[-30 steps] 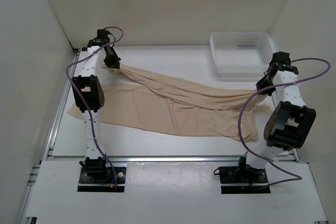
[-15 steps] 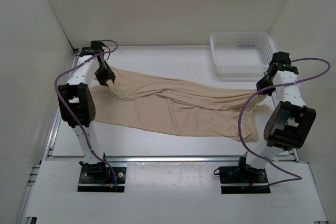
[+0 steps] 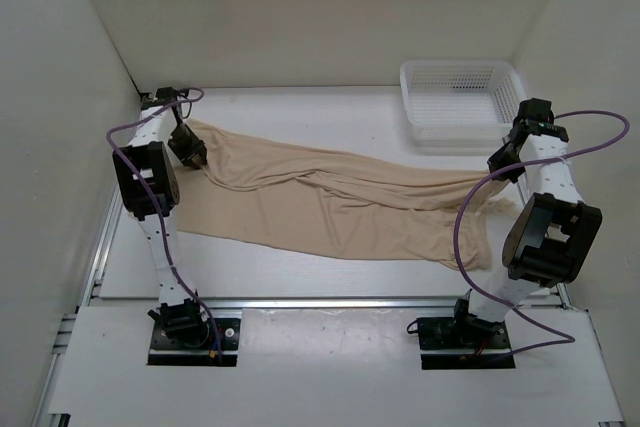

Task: Fold and stack the trousers
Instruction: Flatten the trousers out

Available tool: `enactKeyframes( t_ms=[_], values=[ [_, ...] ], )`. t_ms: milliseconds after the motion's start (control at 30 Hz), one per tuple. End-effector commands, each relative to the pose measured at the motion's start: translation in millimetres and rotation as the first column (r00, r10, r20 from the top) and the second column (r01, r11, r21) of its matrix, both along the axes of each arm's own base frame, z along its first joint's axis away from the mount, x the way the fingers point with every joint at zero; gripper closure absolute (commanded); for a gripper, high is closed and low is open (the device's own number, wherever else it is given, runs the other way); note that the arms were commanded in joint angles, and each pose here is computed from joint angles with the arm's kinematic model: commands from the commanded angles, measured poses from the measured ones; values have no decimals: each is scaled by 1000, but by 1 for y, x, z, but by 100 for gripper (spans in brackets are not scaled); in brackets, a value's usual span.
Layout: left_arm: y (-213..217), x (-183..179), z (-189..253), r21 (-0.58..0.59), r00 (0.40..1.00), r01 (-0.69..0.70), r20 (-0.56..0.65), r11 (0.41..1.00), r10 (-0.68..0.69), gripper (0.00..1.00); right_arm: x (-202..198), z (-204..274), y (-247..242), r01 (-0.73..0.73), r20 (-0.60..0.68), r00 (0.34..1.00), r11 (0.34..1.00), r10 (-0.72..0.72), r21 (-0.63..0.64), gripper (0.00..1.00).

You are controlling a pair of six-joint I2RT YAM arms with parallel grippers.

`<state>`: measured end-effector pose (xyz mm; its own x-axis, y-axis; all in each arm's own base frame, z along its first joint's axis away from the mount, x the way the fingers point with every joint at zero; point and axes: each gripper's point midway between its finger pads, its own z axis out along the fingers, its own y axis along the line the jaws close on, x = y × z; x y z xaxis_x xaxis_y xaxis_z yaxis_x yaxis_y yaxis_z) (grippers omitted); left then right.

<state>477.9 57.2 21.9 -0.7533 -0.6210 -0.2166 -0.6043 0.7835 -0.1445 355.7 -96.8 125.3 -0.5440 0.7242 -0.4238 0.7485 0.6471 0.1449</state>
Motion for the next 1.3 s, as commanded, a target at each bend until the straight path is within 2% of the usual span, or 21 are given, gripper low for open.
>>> enactKeyframes(
  t_ms=[0, 167, 200, 233, 300, 367, 500, 667, 800, 967, 1033, 1067, 1100, 1133, 1167, 1200, 1267],
  values=[
    [-11, 20, 19, -43, 997, 30, 74, 999, -27, 56, 2, 9, -2, -11, 33, 999, 1000, 11, -12, 100],
    [-9, 24, 4, -42, 999, 18, 48, 999, -16, 56, 2, 6, -2, -11, 24, 1000, 1000, 11, -10, 100],
    [-9, 27, 8, -40, 998, 18, 60, 999, -16, 59, 2, 6, -2, -11, 24, 1000, 1000, 11, -10, 100],
    [-9, 26, 3, -42, 999, 18, 49, 999, -16, 64, 2, 6, -2, -11, 24, 1000, 1000, 11, -10, 100],
    [-8, 31, 12, -38, 997, 19, 69, 999, -16, 90, 2, 6, -2, -11, 24, 1000, 1000, 11, -10, 100],
    [-4, 32, 18, -16, 998, 11, 70, 1000, -10, 90, 2, 6, -2, -11, 24, 1000, 1000, 11, -10, 100],
    [11, 48, 87, 70, 977, -19, 212, 997, 4, 90, 6, 12, -3, -11, 43, 999, 1000, 11, -15, 100],
    [22, 48, 163, 89, 938, -50, 347, 995, 16, 90, 6, 31, -4, -6, 69, 998, 1000, 8, -31, 100],
    [20, 42, 177, 92, 931, -52, 366, 994, 15, 90, 5, 46, -6, 1, 108, 994, 999, 5, -50, 100],
    [21, 32, 155, 75, 951, -39, 307, 996, 14, 90, 3, 49, -4, -12, 115, 993, 999, 18, -48, 100],
    [18, 37, 135, 60, 959, -2, 284, 998, -15, 43, 3, 46, -1, -28, 115, 993, 999, 33, -40, 100],
    [15, 35, 133, 46, 966, 5, 260, 999, -17, 20, 5, 36, 0, -34, 90, 995, 999, 36, -24, 97],
    [15, 31, 124, 38, 975, 7, 220, 999, -15, 4, 3, 31, 2, -50, 71, 996, 999, 51, -12, 89],
    [14, 28, 116, 33, 981, 8, 195, 999, -14, 0, 3, 31, 4, -54, 59, 997, 999, 54, 0, 76],
    [15, 25, 115, 40, 983, 3, 186, 999, -11, 0, 3, 31, 4, -55, 59, 997, 999, 54, 0, 48],
    [17, 18, 106, 49, 986, -2, 167, 999, -6, 0, 3, 34, 4, -47, 70, 996, 999, 46, 1, 38],
    [21, 6, 124, 89, 980, -20, 201, 996, 2, 0, 0, 47, 0, -22, 99, 995, 999, 25, -32, 25]
  ],
)
